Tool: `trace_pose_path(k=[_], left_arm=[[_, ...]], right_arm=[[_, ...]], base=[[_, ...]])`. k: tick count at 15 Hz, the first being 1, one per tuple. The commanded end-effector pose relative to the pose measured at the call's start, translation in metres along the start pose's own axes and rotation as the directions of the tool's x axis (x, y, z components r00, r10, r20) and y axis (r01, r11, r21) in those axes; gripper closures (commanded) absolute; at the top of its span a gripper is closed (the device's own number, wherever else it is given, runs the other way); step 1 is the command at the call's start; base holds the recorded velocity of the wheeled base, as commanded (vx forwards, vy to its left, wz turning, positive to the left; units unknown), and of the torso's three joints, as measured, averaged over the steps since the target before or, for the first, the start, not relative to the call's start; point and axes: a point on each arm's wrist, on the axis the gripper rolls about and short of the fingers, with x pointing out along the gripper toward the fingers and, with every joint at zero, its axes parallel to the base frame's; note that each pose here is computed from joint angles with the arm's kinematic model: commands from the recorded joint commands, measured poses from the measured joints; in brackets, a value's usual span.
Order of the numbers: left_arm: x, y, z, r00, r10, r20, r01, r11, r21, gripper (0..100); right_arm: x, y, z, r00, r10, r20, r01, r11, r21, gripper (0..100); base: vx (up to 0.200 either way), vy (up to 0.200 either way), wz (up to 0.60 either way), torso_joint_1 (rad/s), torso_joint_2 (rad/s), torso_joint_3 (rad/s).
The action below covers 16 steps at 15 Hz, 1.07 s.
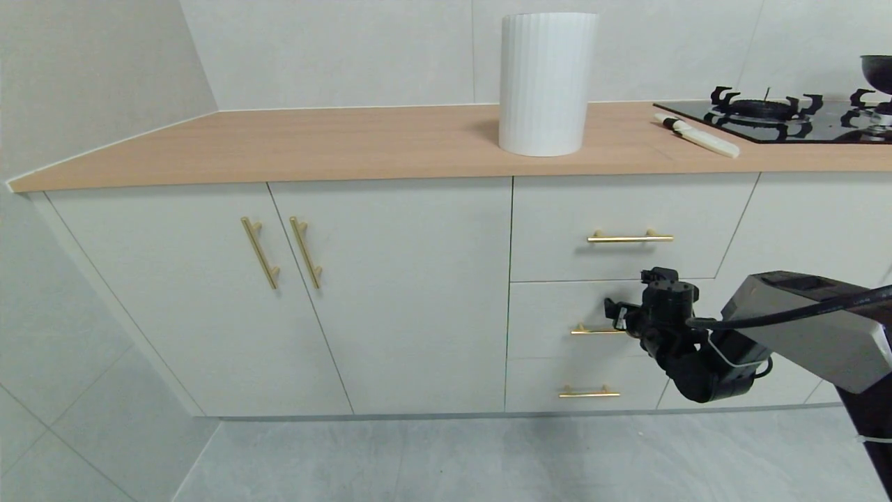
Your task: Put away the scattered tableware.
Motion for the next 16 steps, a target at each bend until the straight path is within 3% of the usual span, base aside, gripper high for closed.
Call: trace_pose_path(k=[1, 7, 10, 14, 16], left_arm=[[0.000, 0.000, 0.000, 1.000, 0.000, 0.000, 0.000, 1.000, 0.000, 0], [0.000, 0.000, 0.000, 1.000, 0.000, 0.000, 0.000, 1.000, 0.000, 0], [0.000, 0.000, 0.000, 1.000, 0.000, 0.000, 0.000, 1.000, 0.000, 0], [0.000, 0.000, 0.000, 1.000, 0.000, 0.000, 0.000, 1.000, 0.000, 0], [0.000, 0.000, 0.000, 1.000, 0.000, 0.000, 0.000, 1.000, 0.000, 0]], right_arm=[[0.006, 0.001, -0.005, 1.000, 0.003, 0.011, -0.003, 1.000, 0.005, 0], [-0.004, -0.002, 0.003, 1.000, -0.003, 0.006, 0.003, 1.000, 0.005, 0], [-0.056, -0.015, 0.020, 0.998, -0.004, -0.055, 0.003, 1.000, -0.022, 0], [-0.151, -0.032, 0.094, 0.996, 0.031, 0.082, -0.032, 0.999, 0.019, 0], [-0.214, -0.042, 0.123, 0.981, 0.063, 0.182, -0.058, 0.998, -0.032, 0]], base=[[0.000, 0.000, 0.00, 0.000, 0.00, 0.000], [0.000, 0.000, 0.00, 0.000, 0.00, 0.000], [0.000, 0.000, 0.00, 0.000, 0.00, 0.000], [0.000, 0.000, 0.00, 0.000, 0.00, 0.000], [0.000, 0.000, 0.00, 0.000, 0.00, 0.000]])
